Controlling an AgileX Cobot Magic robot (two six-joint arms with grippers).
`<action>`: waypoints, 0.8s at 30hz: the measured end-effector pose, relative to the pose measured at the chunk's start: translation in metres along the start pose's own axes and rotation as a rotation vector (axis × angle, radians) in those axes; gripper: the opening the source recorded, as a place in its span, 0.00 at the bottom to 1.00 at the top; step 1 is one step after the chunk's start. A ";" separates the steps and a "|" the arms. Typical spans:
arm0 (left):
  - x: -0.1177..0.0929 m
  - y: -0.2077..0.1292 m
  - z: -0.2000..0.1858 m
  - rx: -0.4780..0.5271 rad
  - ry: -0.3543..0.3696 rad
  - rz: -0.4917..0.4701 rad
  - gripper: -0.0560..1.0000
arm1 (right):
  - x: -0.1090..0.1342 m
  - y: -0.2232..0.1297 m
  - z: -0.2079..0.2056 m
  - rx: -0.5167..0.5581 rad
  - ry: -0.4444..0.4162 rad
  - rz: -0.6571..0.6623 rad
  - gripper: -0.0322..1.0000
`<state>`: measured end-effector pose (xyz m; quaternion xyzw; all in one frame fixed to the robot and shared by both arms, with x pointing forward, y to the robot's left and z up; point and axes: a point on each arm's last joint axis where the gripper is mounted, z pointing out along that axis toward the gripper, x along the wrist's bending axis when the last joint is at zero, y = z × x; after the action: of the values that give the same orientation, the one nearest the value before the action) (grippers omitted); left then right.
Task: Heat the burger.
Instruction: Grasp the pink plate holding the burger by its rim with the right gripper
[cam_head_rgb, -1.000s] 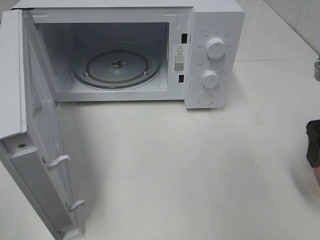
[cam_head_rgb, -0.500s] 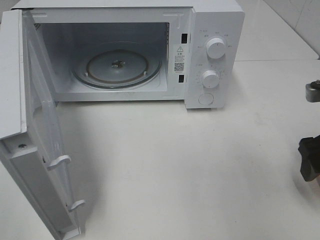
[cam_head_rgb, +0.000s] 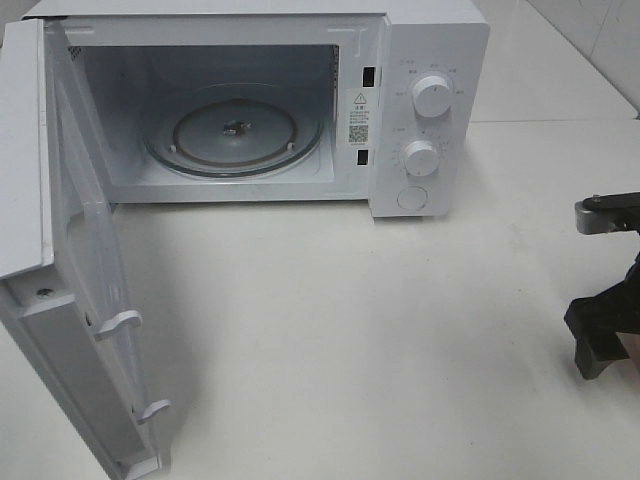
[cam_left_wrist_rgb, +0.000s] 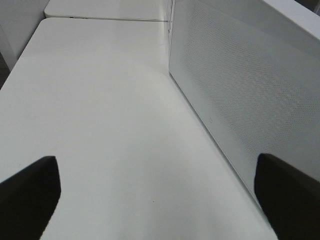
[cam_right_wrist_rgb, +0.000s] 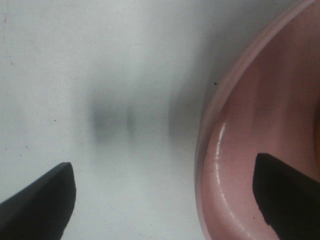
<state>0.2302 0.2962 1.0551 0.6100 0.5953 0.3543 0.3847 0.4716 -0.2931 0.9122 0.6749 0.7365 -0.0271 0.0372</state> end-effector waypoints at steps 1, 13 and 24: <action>0.000 0.000 0.000 0.000 0.000 0.000 0.97 | 0.000 0.000 0.000 0.000 0.000 0.000 0.92; 0.000 0.000 0.000 0.000 0.000 0.000 0.97 | -0.006 0.003 0.014 -0.018 0.005 0.025 0.90; 0.000 0.000 0.000 0.000 0.000 0.000 0.97 | -0.006 0.005 0.027 -0.006 0.011 0.032 0.86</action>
<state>0.2302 0.2962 1.0551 0.6100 0.5953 0.3543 0.3847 0.4773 -0.3013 0.8863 0.6865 0.7259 -0.0206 0.0355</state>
